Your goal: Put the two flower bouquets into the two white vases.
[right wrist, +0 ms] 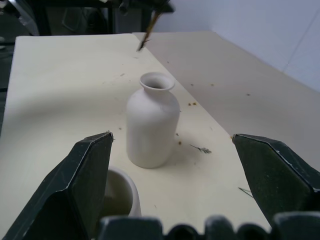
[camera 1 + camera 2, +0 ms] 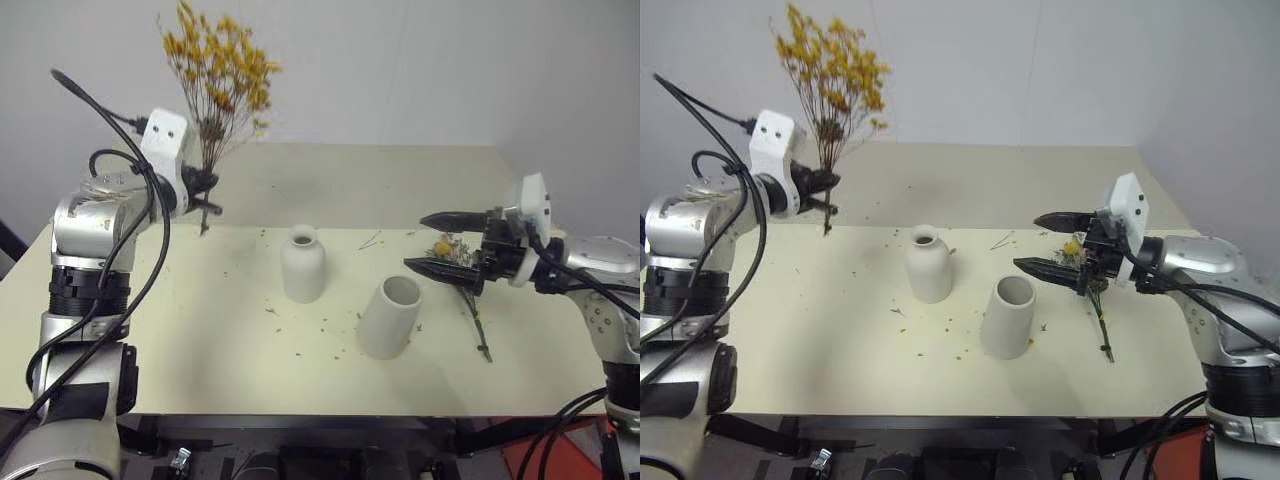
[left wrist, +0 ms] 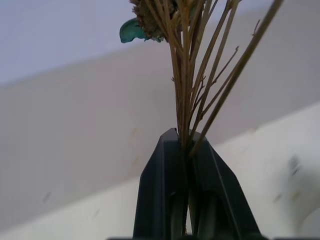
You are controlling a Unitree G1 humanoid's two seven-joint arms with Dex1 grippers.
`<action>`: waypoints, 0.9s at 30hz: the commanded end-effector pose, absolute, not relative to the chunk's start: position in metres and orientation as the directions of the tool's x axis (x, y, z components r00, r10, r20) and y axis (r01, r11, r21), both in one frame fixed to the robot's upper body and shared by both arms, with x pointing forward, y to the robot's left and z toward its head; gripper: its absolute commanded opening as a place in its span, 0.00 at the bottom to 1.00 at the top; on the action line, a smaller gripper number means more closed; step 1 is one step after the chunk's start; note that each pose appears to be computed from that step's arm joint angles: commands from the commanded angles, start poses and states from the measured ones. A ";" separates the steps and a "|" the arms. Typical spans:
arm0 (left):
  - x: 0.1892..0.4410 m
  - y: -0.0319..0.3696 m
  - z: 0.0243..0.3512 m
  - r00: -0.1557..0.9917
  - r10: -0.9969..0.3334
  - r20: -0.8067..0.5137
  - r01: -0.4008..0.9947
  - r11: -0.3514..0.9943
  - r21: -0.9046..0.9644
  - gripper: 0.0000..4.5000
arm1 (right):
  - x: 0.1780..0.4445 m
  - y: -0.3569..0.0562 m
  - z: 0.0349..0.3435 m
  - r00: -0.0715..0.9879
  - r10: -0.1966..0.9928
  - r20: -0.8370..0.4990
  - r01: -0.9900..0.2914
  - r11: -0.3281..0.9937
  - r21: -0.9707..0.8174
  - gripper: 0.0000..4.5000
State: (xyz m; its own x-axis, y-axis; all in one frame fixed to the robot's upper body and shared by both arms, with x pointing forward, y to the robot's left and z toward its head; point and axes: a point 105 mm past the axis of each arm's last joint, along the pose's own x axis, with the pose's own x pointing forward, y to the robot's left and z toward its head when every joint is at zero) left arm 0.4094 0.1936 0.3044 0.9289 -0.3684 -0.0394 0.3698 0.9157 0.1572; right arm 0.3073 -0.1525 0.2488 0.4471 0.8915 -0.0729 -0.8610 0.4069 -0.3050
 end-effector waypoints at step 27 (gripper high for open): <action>0.345 0.103 0.328 0.422 -0.893 0.157 0.881 0.445 0.161 0.00 | 0.303 -0.138 0.261 0.433 0.901 0.010 -0.839 0.407 -0.363 1.00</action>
State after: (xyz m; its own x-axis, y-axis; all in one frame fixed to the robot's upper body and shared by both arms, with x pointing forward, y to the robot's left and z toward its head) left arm 0.3551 0.1014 0.3130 0.4527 -0.8844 0.1134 0.8820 0.4628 0.0885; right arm 0.3100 -0.1379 0.2463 0.4388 0.8978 -0.0380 -0.8572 0.4056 -0.3172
